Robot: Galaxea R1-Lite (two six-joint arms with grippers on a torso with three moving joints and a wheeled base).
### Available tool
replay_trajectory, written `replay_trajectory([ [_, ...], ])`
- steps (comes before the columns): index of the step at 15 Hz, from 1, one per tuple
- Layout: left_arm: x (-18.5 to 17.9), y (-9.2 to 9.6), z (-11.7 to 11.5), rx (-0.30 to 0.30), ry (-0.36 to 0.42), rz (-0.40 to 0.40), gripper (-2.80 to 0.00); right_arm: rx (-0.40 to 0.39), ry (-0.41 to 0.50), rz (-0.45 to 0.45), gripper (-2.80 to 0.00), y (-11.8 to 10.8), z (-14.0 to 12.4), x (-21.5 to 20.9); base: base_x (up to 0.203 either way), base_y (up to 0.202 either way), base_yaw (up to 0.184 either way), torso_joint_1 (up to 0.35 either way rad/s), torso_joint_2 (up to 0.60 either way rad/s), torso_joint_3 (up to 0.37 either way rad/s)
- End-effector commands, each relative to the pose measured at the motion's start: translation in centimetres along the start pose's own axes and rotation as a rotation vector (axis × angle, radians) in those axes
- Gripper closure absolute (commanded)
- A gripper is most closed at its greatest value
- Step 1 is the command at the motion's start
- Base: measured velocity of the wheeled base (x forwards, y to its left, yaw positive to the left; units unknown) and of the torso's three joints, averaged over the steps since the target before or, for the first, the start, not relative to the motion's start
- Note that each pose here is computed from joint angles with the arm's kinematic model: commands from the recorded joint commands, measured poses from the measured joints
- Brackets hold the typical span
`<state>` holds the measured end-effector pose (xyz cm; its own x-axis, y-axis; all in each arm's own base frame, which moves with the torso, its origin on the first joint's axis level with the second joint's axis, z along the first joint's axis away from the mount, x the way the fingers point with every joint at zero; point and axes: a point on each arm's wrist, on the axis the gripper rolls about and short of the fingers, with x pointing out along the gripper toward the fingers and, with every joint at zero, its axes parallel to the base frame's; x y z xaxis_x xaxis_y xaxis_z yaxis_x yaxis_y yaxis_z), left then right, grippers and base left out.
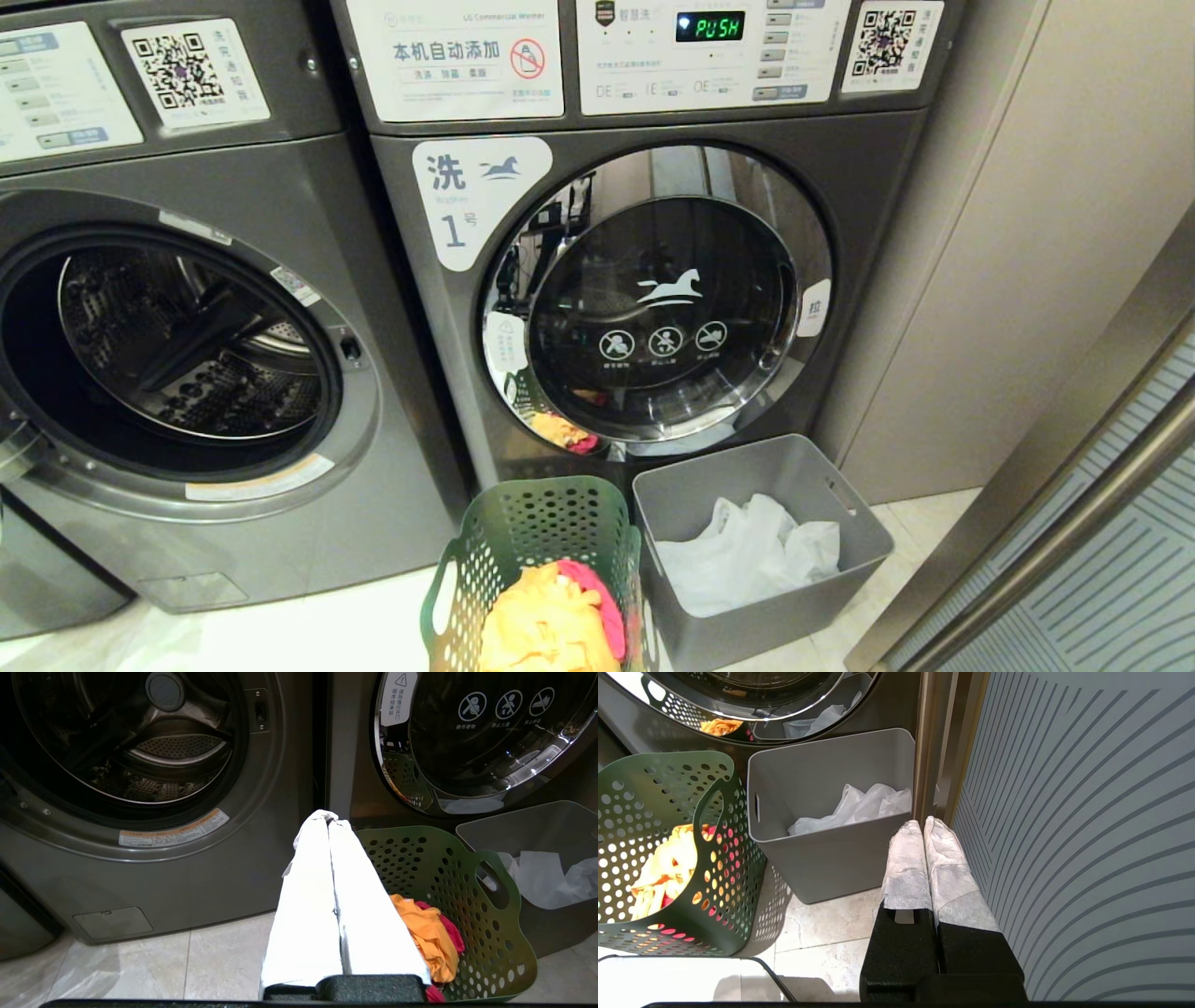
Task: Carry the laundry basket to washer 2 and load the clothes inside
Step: Place the clothes into the washing machine
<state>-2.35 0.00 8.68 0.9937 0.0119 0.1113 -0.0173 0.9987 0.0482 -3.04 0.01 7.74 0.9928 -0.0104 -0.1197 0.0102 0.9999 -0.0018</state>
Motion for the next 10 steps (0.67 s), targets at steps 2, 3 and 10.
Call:
replay_trajectory([
  [2, 0.2, -0.05, -1.13, -0.043, 0.04, 0.004, 0.0, 0.0, 0.002, 0.0, 0.0, 0.0, 0.0, 0.0, 0.0, 0.0, 0.0, 0.0, 0.0, 0.0],
  [3, 0.2, -0.04, -1.12, -0.041, 0.038, 0.005, 0.0, 0.0, 0.001, 0.0, 0.0, 0.0, -0.01, 0.0, 0.0, 0.0, 0.0, 0.0, 0.0, 0.0],
  [10, 0.21, -0.04, -1.08, -0.047, 0.035, 0.006, 0.0, 0.0, 0.003, 0.0, 0.0, 0.0, -0.05, 0.01, 0.0, 0.0, 0.0, 0.0, 0.0, 0.0],
])
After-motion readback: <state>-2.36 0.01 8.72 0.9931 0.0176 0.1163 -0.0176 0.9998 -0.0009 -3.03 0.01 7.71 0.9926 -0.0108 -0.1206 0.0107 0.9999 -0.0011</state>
